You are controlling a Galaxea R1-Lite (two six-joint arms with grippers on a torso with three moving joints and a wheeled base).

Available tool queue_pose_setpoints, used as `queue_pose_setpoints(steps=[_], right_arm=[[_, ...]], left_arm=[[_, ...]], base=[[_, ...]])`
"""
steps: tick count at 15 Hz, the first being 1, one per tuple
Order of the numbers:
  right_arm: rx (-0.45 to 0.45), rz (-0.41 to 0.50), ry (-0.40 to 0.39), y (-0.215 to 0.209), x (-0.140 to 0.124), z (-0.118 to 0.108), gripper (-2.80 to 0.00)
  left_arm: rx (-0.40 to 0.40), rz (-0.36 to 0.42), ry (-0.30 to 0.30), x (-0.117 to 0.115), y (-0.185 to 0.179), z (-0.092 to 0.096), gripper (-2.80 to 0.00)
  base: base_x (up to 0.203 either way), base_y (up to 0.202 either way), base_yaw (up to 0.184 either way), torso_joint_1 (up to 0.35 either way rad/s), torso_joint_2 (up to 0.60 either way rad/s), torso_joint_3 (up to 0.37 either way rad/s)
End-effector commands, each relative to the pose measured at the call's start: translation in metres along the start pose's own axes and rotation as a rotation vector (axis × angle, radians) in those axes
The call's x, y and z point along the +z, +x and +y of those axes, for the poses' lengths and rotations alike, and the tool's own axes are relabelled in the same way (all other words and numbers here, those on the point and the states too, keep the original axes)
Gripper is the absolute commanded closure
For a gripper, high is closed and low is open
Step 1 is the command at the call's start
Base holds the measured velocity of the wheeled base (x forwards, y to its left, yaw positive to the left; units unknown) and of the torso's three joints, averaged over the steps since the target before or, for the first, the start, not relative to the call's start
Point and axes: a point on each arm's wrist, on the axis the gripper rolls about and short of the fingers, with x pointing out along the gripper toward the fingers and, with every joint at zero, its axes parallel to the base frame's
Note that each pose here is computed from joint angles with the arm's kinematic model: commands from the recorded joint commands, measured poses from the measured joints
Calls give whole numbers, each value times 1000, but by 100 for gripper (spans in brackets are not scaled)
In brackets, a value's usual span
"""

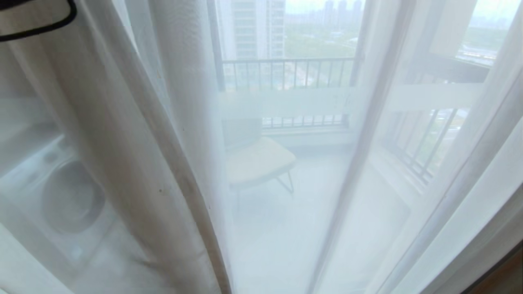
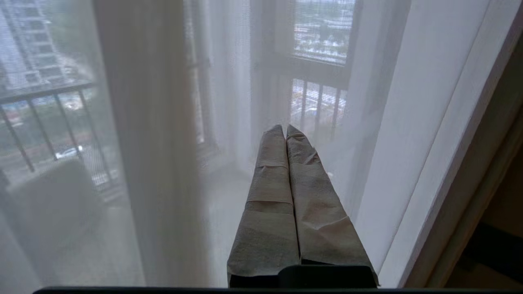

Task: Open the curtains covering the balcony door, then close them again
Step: Close the inner curtains on both sides

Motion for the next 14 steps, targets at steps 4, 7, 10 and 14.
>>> queue_pose_setpoints(steps=[4,7,10,14], right_arm=[[0,0,-2,0,0,0,0],[0,0,0,0,0,0,0],[0,0,-1,0,0,0,0],[0,0,0,0,0,0,0]], left_arm=[[243,-21,50,16,-95,12,0],[360,10,64,1,-123,16,0],[421,44,58,-17,-145,11,0],[443,100,40,-53,-178,-3,0]], base=[[0,0,0,0,0,0],[0,0,0,0,0,0],[0,0,0,0,0,0],[0,0,0,0,0,0]])
